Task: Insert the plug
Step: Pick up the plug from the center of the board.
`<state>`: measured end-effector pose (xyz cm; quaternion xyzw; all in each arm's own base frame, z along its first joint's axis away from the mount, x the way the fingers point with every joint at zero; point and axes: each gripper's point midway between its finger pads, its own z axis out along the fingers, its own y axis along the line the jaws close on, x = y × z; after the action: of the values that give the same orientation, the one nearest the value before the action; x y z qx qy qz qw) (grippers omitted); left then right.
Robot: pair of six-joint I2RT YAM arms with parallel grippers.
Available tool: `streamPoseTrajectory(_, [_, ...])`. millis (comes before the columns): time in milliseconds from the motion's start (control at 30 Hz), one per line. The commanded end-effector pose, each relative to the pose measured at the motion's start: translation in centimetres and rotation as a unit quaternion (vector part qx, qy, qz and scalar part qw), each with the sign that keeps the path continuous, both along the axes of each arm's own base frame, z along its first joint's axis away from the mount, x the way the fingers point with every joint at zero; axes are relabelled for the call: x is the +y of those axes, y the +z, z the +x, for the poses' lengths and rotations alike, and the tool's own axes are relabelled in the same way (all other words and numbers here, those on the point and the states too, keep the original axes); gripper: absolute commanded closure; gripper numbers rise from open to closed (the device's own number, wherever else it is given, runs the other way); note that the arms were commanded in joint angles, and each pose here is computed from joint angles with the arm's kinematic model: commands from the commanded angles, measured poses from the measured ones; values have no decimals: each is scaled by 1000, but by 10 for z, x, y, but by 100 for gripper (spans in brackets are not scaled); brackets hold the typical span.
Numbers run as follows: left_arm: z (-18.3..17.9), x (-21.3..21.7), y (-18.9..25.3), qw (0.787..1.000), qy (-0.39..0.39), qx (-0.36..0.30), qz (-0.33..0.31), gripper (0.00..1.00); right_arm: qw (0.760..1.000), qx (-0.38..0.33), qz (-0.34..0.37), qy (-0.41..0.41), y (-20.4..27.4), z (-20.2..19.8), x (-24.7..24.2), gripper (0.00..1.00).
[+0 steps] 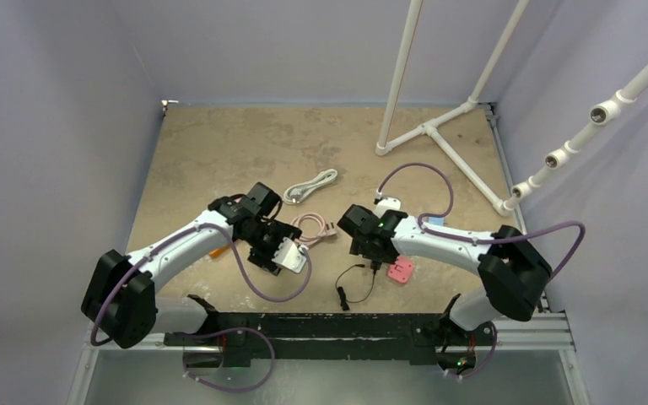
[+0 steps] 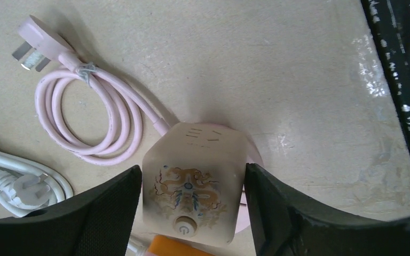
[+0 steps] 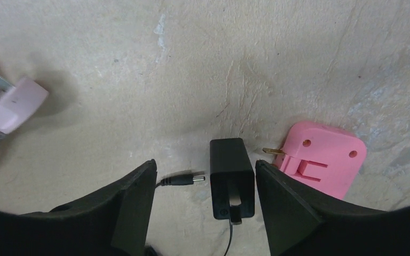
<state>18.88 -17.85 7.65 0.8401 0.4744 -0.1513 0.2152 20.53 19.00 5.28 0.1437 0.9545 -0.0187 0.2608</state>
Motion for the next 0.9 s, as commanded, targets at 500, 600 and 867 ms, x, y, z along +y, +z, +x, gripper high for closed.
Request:
streamPoseTrajectory(500, [-15,-82,-1,982,131,105,-81,63,998,-47,35,-13,26,11,3,74])
streamPoseTrajectory(600, [-27,-103,2,975,151,137,-90,65,997,-58,44,-9,38,12,2,77])
streamPoseTrajectory(867, [-23,-130,3,962,214,136,-99,25,987,-108,106,44,97,13,12,85])
